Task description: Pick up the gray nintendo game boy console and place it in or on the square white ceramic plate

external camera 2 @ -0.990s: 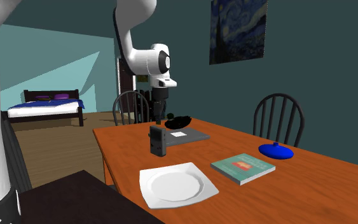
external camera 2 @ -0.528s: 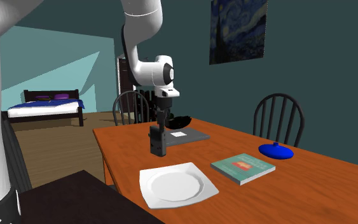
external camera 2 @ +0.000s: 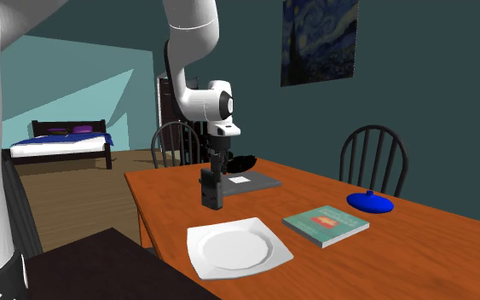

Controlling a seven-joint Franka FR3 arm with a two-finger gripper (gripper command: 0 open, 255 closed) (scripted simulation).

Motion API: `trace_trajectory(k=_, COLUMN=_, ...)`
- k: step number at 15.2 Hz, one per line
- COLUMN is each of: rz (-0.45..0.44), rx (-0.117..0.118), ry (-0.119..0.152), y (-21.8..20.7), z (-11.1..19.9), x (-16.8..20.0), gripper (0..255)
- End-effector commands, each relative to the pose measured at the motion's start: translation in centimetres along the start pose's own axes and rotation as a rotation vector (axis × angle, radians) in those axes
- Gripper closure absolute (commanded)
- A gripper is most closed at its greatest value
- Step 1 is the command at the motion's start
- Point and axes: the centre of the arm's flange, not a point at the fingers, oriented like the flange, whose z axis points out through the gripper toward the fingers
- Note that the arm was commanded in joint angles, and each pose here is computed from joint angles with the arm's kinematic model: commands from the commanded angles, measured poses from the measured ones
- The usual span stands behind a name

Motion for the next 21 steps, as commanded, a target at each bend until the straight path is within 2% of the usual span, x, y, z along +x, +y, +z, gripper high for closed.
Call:
trace_trajectory(k=1, rz=0.000, rx=0.000, ry=0.000, y=0.0, z=0.0, x=0.0, gripper=0)
trace_trajectory(k=2, rz=0.000, rx=0.000, ry=0.000, y=0.0, z=0.0, x=0.0, gripper=0)
trace_trajectory(k=3, rz=0.000, rx=0.000, ry=0.000, y=0.0, z=0.0, x=0.0, gripper=255)
trace_trajectory(k=12, rz=0.000, rx=0.000, ry=0.000, y=0.0, z=0.0, x=0.0, gripper=255)
trace_trajectory(k=21, rz=0.000, rx=0.000, ry=0.000, y=-0.2, z=-4.7, x=-0.1, gripper=255)
